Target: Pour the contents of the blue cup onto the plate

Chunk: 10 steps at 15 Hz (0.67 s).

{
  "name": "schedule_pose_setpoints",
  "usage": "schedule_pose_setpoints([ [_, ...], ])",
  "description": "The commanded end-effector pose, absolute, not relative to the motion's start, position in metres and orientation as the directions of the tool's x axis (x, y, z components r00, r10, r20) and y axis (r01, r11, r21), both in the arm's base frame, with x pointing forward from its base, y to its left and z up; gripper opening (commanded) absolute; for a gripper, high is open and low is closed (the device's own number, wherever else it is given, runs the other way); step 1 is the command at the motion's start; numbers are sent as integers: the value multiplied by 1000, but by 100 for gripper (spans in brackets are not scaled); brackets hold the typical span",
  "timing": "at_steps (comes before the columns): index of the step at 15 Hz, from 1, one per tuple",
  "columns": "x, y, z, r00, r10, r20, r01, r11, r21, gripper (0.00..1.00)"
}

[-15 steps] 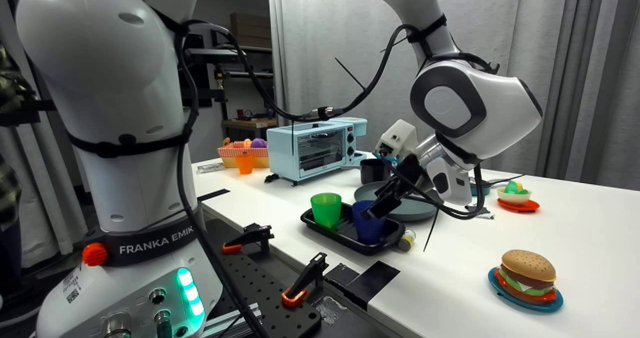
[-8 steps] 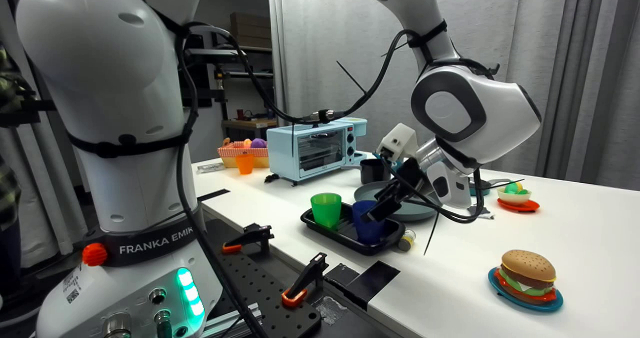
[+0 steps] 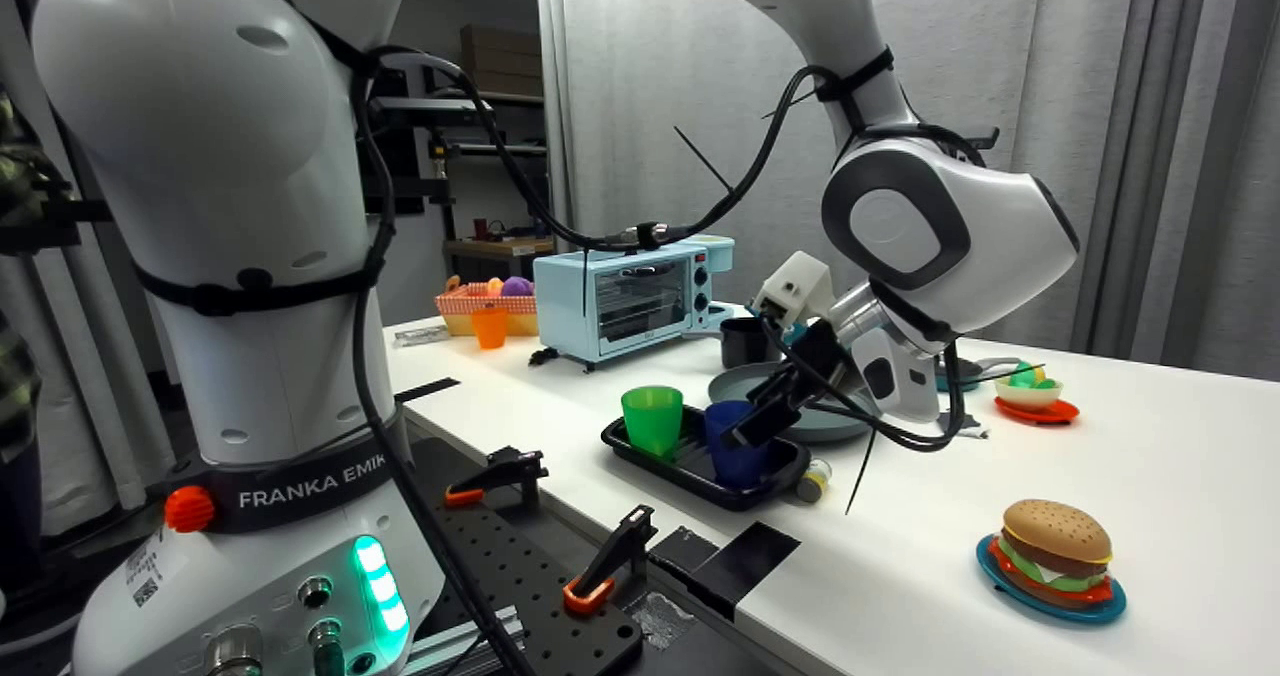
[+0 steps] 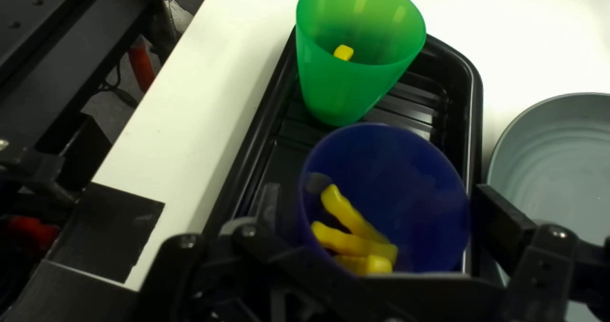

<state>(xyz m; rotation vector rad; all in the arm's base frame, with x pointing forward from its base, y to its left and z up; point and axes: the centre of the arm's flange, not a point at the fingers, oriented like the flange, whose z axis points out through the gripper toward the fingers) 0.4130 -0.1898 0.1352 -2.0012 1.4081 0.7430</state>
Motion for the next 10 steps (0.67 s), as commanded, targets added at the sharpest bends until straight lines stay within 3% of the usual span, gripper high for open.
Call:
schedule_pose_setpoints([
  [1, 422, -191, 132, 276, -607, -745, -956, -253, -148, 100],
  [4, 423, -190, 130, 275, -606, -746, -956, -254, -146, 97],
  [5, 424, -190, 130, 275, -607, -746, -956, -255, -146, 78],
  [9, 426, -189, 131, 275, -605, -747, -956, -257, -144, 56],
  [10, 426, -189, 131, 276, -606, -746, -956, -257, -144, 56],
])
